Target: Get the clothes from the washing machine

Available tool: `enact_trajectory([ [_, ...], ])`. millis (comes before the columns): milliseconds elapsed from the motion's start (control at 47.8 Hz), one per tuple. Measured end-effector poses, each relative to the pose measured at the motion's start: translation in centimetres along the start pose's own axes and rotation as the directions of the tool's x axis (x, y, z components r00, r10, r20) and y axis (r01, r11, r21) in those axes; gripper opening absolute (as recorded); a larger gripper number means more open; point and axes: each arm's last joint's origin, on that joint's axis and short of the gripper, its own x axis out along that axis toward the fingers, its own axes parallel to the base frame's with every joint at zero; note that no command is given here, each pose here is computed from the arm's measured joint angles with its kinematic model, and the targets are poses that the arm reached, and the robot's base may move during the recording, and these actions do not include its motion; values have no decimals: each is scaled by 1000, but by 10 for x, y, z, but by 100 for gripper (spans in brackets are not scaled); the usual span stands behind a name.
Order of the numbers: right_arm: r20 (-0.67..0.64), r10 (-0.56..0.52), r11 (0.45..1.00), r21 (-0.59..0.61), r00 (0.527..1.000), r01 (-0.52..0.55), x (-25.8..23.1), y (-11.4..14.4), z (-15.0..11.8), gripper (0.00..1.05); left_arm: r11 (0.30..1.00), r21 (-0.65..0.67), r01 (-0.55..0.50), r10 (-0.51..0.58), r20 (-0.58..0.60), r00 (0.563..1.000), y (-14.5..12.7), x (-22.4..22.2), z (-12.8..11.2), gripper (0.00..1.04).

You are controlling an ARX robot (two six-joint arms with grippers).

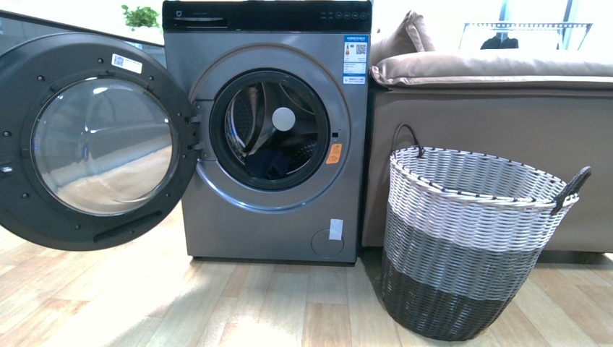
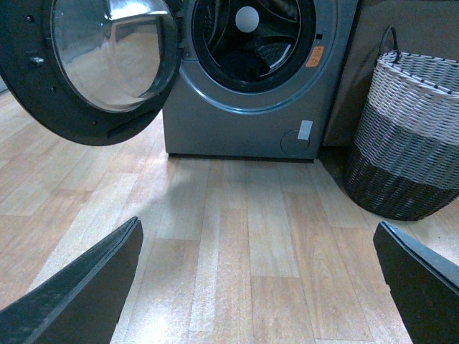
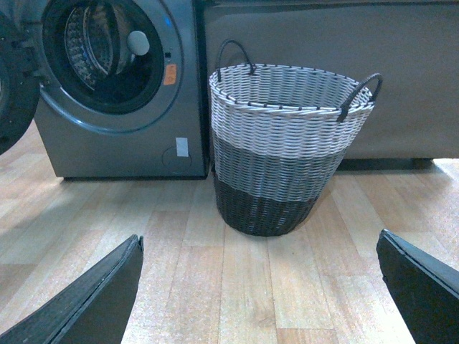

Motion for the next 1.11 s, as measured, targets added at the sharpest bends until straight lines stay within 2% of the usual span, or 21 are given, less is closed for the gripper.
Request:
enact_trajectory([
  [1110, 0, 0, 1000, 0, 1000, 0, 0, 0, 0, 97, 1000, 0, 0, 0, 0, 1000, 0, 0, 0, 98],
])
